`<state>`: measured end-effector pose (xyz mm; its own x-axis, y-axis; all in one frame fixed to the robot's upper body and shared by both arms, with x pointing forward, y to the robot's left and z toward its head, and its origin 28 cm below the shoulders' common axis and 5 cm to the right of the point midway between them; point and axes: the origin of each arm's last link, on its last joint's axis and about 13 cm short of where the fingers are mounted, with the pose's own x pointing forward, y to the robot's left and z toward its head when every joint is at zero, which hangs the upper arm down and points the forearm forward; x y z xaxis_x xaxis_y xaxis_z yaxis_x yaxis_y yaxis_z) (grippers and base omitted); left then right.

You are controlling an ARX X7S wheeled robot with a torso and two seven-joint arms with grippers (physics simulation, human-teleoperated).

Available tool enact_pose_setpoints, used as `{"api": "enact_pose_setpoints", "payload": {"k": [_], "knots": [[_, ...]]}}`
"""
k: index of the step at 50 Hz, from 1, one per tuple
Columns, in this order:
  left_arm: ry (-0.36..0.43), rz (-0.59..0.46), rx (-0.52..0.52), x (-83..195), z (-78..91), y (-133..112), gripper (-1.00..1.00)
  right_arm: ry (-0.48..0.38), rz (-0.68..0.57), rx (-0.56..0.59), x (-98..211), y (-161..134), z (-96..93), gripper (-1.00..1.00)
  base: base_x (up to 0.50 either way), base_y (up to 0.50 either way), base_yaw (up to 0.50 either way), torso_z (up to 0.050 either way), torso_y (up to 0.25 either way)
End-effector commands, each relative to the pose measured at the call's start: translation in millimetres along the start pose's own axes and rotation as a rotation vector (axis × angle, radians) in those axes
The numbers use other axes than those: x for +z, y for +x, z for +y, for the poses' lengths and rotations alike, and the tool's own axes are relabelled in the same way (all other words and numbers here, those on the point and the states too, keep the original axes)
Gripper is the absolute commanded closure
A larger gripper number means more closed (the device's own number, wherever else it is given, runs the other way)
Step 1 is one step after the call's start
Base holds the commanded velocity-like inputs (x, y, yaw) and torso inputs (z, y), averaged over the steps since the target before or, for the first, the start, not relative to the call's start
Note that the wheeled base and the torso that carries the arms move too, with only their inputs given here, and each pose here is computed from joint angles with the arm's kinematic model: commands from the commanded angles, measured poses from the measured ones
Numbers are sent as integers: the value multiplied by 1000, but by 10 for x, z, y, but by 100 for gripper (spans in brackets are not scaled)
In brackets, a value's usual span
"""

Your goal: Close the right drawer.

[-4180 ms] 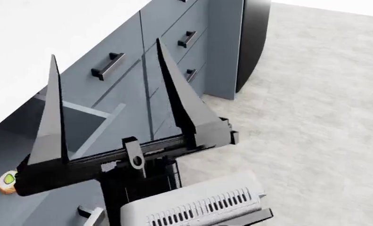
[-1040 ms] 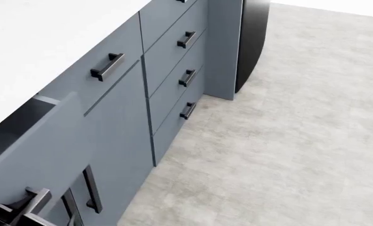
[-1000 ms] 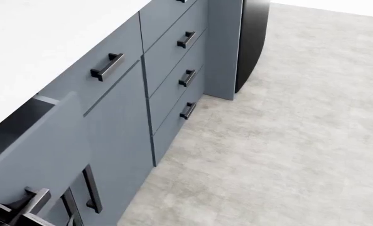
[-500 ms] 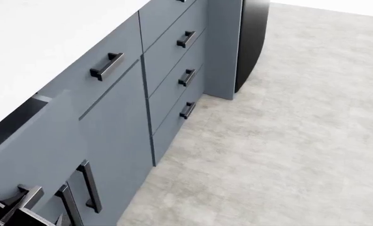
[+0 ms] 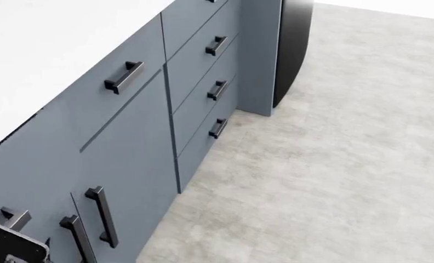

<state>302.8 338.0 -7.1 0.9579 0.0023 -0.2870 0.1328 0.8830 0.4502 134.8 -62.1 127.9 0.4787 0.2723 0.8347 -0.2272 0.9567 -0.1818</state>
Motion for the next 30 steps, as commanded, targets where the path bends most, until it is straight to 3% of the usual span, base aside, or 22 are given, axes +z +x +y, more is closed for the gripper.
{"api": "enact_pose_setpoints", "payload": {"k": [1,10,18,20,21,22,25,27,30], "knots": [[-288,279,706,-560,901,-533,-100,9,7,0,-20,8,-21,-100,0,0,0,0,0],[-296,282,720,-603,965,-597,-100,5,14,17,-61,38,3,-100,1,-2,2,0,0],[-255,296,706,-680,967,-672,-100,3,26,45,-124,109,45,-100,6,7,11,0,0],[-228,255,675,-679,944,-666,-100,6,27,48,-117,110,55,-100,0,0,13,0,0],[-145,174,604,-633,893,-619,-100,9,33,59,-122,107,74,-100,3,1,13,0,0],[-118,155,594,-621,881,-608,-100,10,33,61,-121,104,80,-100,4,1,12,0,0],[-167,70,561,-549,877,-557,-100,14,24,64,-83,82,96,-100,4,1,11,0,0],[-156,-22,532,-446,868,-486,-100,16,17,55,-49,74,92,-100,4,1,9,0,0],[-115,-26,500,-412,849,-451,-100,15,7,53,-12,55,95,-100,0,0,0,0,0]]}}
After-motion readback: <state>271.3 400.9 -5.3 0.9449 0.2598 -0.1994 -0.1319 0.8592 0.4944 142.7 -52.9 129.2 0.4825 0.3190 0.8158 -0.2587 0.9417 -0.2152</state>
